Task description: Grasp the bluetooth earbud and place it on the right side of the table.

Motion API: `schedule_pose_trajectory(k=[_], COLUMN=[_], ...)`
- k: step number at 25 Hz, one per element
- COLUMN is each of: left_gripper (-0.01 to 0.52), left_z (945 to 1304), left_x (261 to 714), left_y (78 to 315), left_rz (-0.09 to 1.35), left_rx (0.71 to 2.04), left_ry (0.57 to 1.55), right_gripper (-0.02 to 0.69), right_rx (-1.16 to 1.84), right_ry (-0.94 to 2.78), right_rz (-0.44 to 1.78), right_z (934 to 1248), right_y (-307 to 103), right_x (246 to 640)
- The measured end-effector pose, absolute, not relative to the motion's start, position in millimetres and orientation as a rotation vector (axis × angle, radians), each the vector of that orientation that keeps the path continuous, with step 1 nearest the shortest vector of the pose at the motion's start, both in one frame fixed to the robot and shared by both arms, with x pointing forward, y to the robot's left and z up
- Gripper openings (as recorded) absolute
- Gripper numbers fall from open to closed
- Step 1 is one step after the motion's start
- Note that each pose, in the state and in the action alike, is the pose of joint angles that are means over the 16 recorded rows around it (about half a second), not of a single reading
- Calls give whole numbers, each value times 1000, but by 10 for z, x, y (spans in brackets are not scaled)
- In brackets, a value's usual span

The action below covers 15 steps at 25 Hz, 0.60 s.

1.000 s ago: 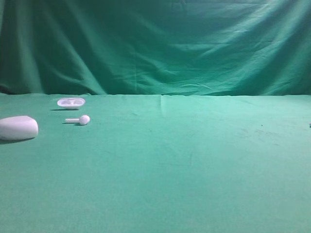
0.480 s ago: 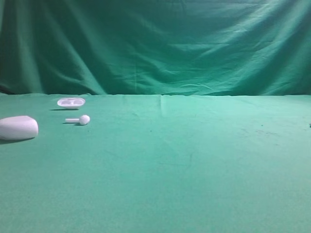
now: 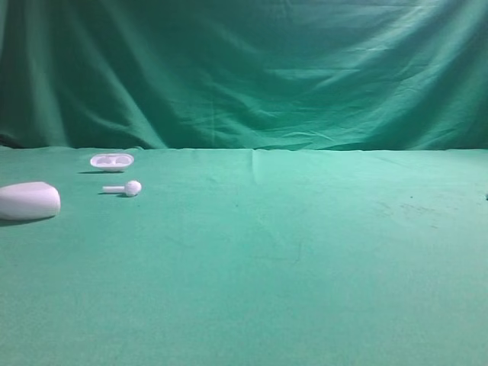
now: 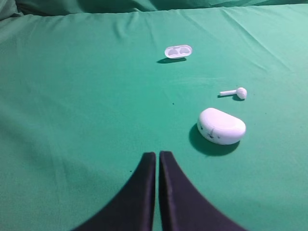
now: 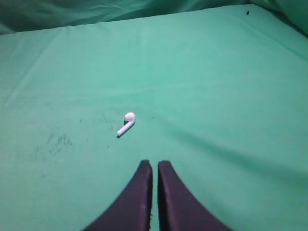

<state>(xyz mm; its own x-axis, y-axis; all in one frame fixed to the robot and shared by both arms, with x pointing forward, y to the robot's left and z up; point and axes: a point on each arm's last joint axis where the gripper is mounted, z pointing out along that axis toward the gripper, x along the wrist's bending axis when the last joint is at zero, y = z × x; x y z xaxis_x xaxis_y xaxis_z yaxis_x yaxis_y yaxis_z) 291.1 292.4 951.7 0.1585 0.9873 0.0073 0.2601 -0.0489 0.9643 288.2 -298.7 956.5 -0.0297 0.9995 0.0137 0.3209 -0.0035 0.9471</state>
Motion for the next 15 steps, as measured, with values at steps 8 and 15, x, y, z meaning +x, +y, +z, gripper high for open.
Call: schedule_pose_trajectory(k=[8, 15], left_gripper=[0, 0], left_z=[9517, 9517], left_x=[2911, 2911], left_y=[2924, 2924], left_rz=[974, 974], left_rx=[1493, 1493], left_ry=[1266, 1266], right_gripper=[0, 0], right_rx=[1447, 1445], right_ry=[1458, 1450], right_rz=[1093, 1106], right_z=[9460, 9461], right_y=[-2974, -2970], right_x=[2904, 2908])
